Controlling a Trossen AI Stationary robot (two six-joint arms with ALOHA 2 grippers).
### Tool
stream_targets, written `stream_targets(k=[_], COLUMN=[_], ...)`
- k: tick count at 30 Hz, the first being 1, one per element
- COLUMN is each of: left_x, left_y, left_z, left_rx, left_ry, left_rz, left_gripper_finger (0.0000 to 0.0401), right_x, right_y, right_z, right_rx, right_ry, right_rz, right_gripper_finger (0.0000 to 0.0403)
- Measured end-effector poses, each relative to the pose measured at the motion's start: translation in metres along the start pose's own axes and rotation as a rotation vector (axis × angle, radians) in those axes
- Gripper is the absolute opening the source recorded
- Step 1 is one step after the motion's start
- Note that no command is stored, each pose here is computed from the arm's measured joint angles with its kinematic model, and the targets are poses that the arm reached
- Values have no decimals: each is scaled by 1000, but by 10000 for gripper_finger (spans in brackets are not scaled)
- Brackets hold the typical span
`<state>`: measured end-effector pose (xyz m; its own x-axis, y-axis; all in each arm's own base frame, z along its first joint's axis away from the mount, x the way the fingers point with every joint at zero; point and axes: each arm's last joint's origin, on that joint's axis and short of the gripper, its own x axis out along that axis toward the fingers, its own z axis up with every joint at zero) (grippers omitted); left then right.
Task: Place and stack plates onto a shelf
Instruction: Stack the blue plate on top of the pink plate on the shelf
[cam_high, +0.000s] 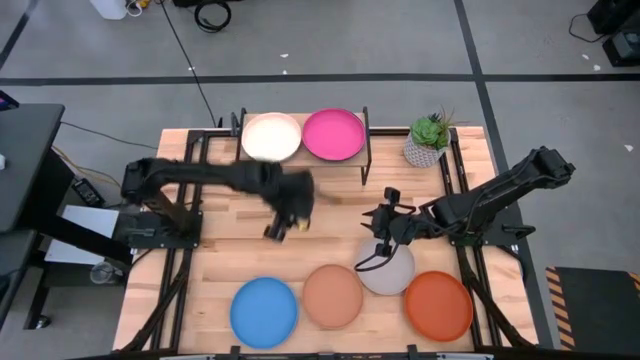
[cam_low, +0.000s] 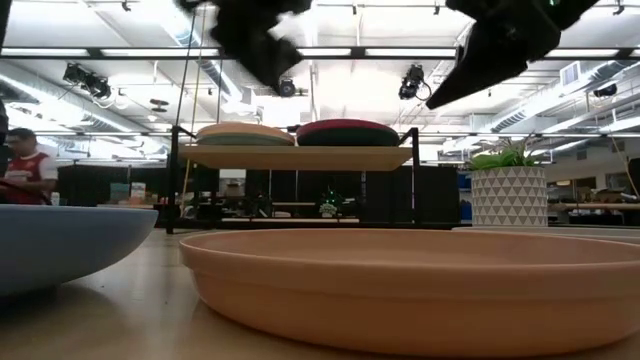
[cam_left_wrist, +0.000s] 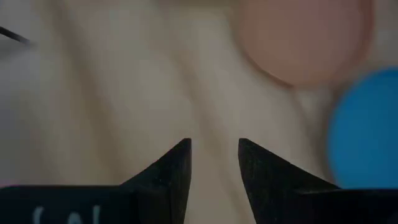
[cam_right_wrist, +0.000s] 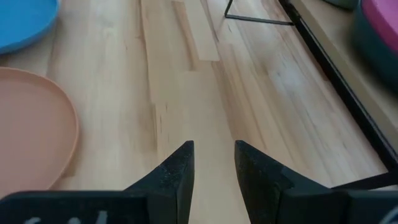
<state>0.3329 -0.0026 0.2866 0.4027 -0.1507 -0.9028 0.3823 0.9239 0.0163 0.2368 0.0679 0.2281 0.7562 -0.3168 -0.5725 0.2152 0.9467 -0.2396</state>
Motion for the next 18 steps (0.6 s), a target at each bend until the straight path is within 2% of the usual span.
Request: stream_targets(k=[3, 8, 18], left_x=[32, 63, 91], left_y=[-37, -80, -117], left_z=[-15, -30, -42], left_rx=[-12, -93, -297], left_ry=[120, 174, 116], left_rz=[-61, -125, -187], left_gripper_finger=[141, 141, 141], right_x=[3, 4, 6], right_y=[1, 1, 0], right_z=[-6, -7, -2], right_rx=[3, 7, -46], right_ry=[-7, -10, -52], right_rz=[6, 13, 40], right_gripper_finger=[122, 122, 122])
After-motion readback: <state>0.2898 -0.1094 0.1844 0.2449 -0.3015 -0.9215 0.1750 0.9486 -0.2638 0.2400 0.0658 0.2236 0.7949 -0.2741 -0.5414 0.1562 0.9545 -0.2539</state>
